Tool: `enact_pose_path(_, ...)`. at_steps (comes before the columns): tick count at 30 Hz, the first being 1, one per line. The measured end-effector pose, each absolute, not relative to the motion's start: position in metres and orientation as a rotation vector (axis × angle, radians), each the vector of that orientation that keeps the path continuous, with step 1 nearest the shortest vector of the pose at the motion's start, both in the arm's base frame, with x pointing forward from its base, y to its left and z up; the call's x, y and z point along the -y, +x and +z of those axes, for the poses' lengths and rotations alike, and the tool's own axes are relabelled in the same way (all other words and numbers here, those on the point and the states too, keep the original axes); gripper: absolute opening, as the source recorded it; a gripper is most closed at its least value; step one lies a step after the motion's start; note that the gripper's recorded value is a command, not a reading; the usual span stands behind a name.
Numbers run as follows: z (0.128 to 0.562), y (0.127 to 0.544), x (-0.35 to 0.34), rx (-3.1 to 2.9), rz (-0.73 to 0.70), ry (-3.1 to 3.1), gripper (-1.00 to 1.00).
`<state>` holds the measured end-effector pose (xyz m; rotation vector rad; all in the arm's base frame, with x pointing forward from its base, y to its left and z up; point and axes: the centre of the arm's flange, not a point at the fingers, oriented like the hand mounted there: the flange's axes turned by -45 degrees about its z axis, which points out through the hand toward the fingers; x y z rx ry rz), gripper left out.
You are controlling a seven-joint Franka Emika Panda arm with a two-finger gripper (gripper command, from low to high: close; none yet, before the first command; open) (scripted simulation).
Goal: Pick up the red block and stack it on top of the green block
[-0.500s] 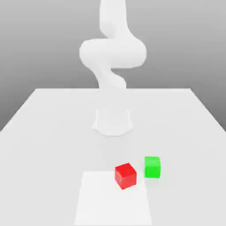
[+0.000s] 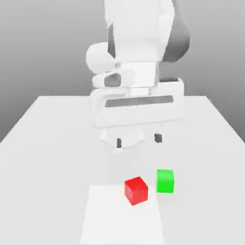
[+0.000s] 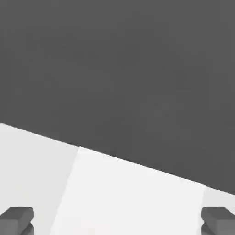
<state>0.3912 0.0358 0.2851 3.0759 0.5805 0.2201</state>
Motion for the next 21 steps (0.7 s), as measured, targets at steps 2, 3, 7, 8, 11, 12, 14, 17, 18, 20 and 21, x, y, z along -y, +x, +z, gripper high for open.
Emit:
enact_pose_path(2,0.234,0.366,-0.038,-0.664,0.079,3.067,0.00)
enact_pose_path(3,0.215,0.359,-0.039,-0.689,0.040,3.063,0.00)
enact_pose_path(7,0.172,0.352,-0.039,-0.712,0.003,3.059,0.00)
enact_pose_path(8,0.163,0.352,-0.039,-0.712,0.002,3.059,0.00)
enact_pose_path(11,0.147,0.350,-0.039,-0.712,0.000,3.060,-1.00)
enact_pose_path(12,0.147,0.350,-0.039,-0.712,0.000,3.060,-1.00)
enact_pose_path(14,0.147,0.350,-0.039,-0.711,-0.001,3.060,-1.00)
enact_pose_path(17,0.146,0.350,-0.039,-0.711,-0.001,3.060,-1.00)
enact_pose_path(18,0.152,0.350,-0.039,-0.712,-0.001,3.060,-1.00)
enact_pose_path(20,0.167,0.351,-0.039,-0.713,-0.001,3.059,-1.00)
enact_pose_path(21,0.176,0.351,-0.039,-0.713,-0.001,3.059,-1.00)
